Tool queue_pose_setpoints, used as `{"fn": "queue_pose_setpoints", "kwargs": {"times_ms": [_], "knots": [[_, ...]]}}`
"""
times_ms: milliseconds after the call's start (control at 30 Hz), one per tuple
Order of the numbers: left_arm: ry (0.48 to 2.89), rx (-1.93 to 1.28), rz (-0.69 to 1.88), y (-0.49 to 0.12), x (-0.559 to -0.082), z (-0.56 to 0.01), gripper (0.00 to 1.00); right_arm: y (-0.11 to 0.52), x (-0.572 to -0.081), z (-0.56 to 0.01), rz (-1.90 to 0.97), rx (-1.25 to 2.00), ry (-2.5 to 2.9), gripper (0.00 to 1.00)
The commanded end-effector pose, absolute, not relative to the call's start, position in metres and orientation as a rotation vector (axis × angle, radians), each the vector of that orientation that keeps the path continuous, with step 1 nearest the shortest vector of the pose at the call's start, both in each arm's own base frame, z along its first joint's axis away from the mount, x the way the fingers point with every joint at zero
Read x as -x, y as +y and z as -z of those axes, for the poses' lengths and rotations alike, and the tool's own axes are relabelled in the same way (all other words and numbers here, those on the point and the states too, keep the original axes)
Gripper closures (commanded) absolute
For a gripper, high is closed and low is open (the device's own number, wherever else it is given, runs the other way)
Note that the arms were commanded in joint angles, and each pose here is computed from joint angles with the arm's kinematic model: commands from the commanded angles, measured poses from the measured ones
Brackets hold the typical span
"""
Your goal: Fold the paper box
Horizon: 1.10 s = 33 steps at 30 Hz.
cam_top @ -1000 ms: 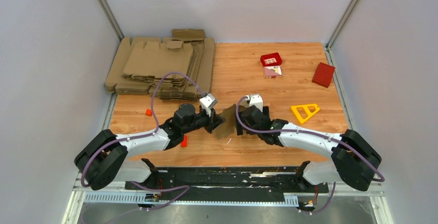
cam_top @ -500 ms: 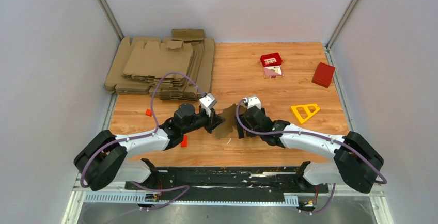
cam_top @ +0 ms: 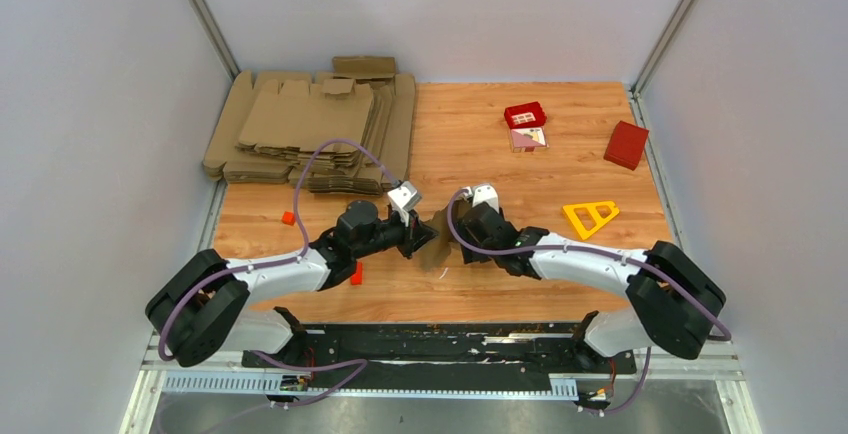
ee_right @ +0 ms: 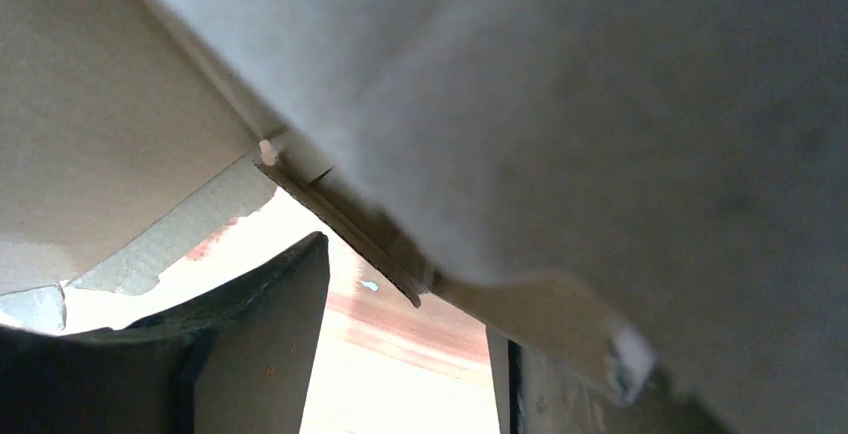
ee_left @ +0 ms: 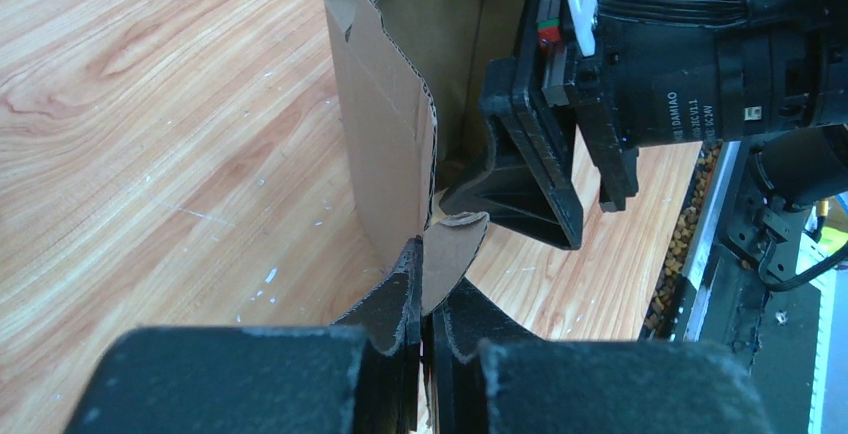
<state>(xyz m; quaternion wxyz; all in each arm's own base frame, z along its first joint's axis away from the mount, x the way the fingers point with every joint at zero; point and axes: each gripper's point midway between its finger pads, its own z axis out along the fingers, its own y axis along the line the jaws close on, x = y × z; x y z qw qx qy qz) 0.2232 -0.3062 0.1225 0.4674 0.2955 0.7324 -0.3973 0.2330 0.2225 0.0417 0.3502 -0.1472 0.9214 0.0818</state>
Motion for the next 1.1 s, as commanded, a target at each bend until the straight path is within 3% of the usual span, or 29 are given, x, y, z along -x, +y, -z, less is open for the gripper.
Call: {"fn": "queue_pose_setpoints", "kwargs": {"times_ms": [0,533,1067], "knots": [[1.734,-0.75,1.044,-0.322,-0.219,-0.139,0.93,0.24,-0.246,-0.055,-0.258,0.353,2.335,0.45],[1.743,-0.759,1.037,-0.323,-0.218,-0.137,0.93,0.233,-0.26,-0.052,-0.185,0.217,2.311,0.66],[1.746,-0.764,1.028,-0.323,-0.217,-0.137,0.93,0.225,-0.256,-0.018,-0.067,0.225,2.403,0.68]]}}
